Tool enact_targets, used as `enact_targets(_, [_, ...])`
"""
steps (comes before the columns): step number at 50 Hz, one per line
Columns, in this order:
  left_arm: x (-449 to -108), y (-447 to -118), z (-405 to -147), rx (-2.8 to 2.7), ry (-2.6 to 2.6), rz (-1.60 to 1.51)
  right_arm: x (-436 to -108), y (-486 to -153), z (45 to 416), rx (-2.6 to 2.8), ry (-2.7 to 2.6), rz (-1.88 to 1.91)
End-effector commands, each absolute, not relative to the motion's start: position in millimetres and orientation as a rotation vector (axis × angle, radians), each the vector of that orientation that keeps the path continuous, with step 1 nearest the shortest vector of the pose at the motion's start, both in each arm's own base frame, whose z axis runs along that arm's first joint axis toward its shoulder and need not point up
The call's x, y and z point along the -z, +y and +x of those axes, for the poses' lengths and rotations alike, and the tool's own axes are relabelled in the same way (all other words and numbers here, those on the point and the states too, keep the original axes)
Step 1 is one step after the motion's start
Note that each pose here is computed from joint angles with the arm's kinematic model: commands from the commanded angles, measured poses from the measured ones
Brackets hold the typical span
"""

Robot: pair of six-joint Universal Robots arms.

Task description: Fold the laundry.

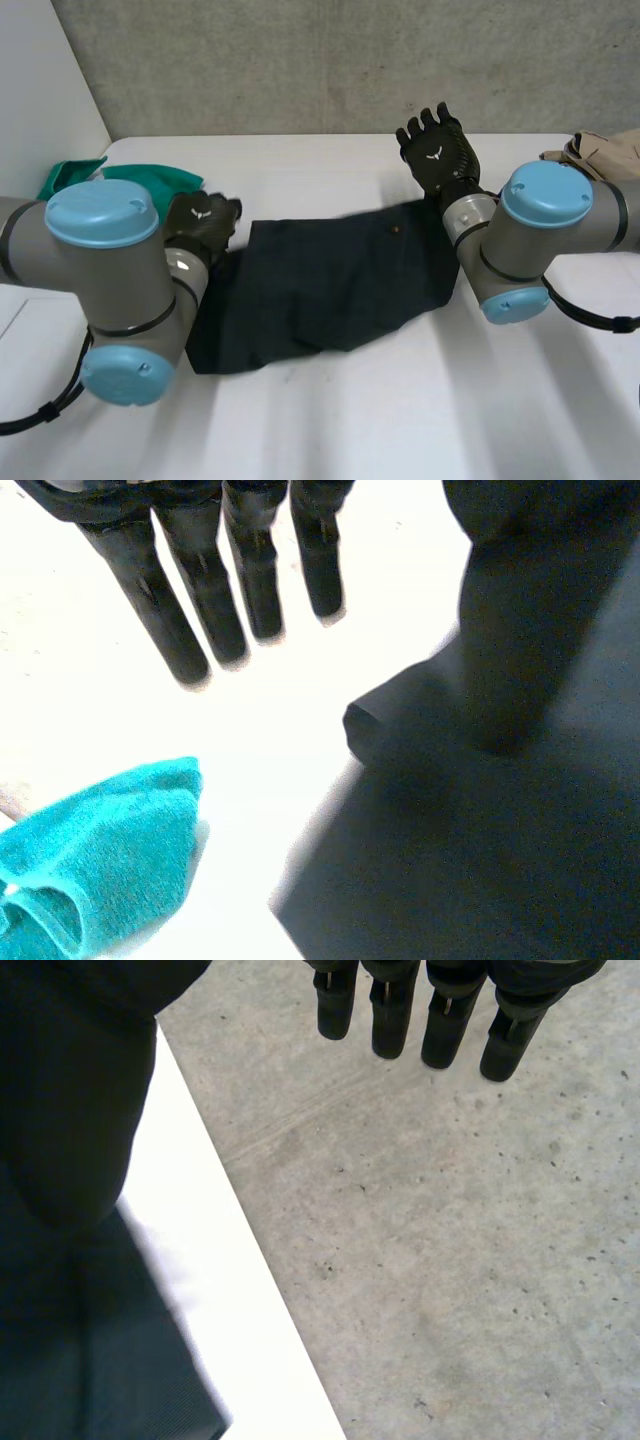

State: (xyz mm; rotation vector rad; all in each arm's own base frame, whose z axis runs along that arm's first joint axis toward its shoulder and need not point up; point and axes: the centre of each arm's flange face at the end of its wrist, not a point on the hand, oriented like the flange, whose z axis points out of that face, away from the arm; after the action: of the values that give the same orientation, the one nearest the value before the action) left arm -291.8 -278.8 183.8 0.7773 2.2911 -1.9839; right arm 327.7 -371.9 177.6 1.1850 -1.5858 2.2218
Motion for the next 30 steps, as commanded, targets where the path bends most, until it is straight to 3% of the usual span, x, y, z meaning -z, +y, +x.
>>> enact_targets(1, [-186, -277, -296, 2.02, 2.269, 0.777, -192, -341, 312, -2.13, -1.793, 1.224])
enact_targets(8, [-201, -250, -281, 2.022, 2.278, 0.797, -209, -294, 287, -2.028, -2.246, 1.117])
enact_targets(18, [-178, -217, -257, 1.911, 2.411, 0.948, -178, -242, 269, -1.798, -2.706, 1.005])
enact_targets(25, [-151, -225, -255, 1.824, 2.519, 1.038, -161, -241, 275, -1.857, -2.692, 1.028])
enact_targets(30, [-136, -236, -261, 1.777, 2.523, 1.071, -131, -255, 286, -1.892, -2.642, 1.047])
